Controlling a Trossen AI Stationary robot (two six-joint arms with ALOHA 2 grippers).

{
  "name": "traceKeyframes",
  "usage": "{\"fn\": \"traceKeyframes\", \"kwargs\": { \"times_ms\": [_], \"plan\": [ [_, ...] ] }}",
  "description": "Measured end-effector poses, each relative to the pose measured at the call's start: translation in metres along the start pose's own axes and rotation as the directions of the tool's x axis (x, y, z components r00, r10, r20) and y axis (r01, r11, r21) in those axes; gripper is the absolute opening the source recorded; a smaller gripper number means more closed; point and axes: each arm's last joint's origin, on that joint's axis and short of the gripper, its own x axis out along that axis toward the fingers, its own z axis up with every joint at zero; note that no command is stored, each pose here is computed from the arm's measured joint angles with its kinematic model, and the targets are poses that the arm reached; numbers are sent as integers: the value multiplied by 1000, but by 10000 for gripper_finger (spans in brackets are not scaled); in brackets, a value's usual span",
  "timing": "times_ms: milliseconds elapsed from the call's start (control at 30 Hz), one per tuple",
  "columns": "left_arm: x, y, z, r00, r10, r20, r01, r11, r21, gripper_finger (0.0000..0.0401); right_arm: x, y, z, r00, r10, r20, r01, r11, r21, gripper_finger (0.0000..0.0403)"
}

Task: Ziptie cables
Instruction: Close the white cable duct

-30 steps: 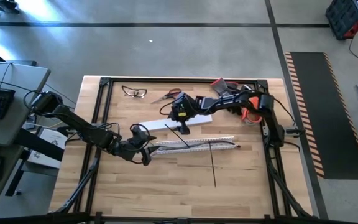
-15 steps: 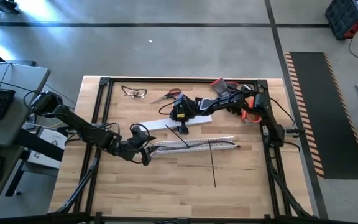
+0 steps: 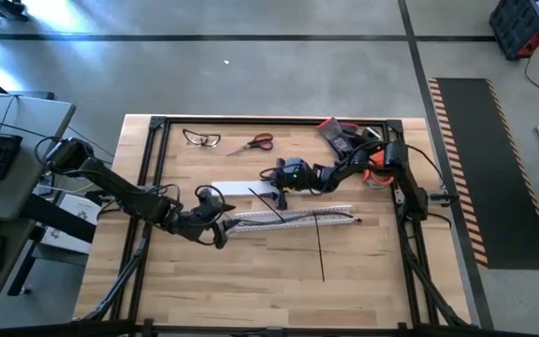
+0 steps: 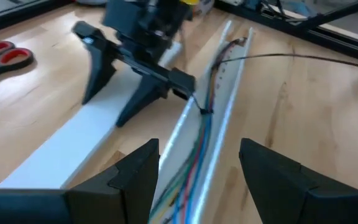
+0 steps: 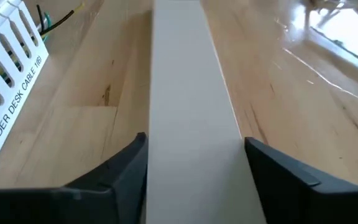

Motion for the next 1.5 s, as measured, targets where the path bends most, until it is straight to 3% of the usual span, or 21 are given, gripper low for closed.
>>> {"fn": "traceKeyframes", "kwargs": {
  "times_ms": [67,200,467,667,967,1200,1233,1267,1300,1333,1433,1500],
  "plan": [
    [1,2,1,1000,20,10,-20,1000,-2,202,-1,1,-2,1000,-12,14,12,1000,-11,211],
    [3,3,5,999,31,35,-32,999,29,174,-2,1,-3,1000,-20,13,21,1000,-12,211],
    [5,6,13,997,24,68,-28,998,54,13,-20,0,8,998,-17,-64,21,997,73,210],
    [-21,9,41,981,82,175,-99,991,89,1,-53,-1,36,996,-29,-85,34,998,61,210],
    [-75,26,79,958,49,284,-94,985,146,0,-119,9,100,995,-51,84,53,998,-18,208],
    [-83,33,80,959,38,280,-78,988,133,0,-136,49,108,995,98,27,-98,995,-19,204],
    [-82,34,80,961,42,272,-79,989,127,0,-136,56,106,992,127,2,-127,992,-6,175],
    [-81,34,78,965,44,260,-78,989,122,0,-134,62,103,990,138,-32,-139,990,-7,109],
    [-79,33,76,969,41,244,-72,990,121,0,-132,69,100,986,158,-59,-158,987,-1,68],
    [-78,33,74,973,38,227,-67,990,121,0,-130,75,97,983,160,-88,-161,987,-2,44],
    [-70,30,66,982,33,185,-55,992,115,0,-127,91,94,980,165,-115,-169,985,-27,4],
    [-63,28,60,987,38,156,-57,991,118,0,-127,98,94,982,152,-115,-158,986,-44,1]
  ]
}}
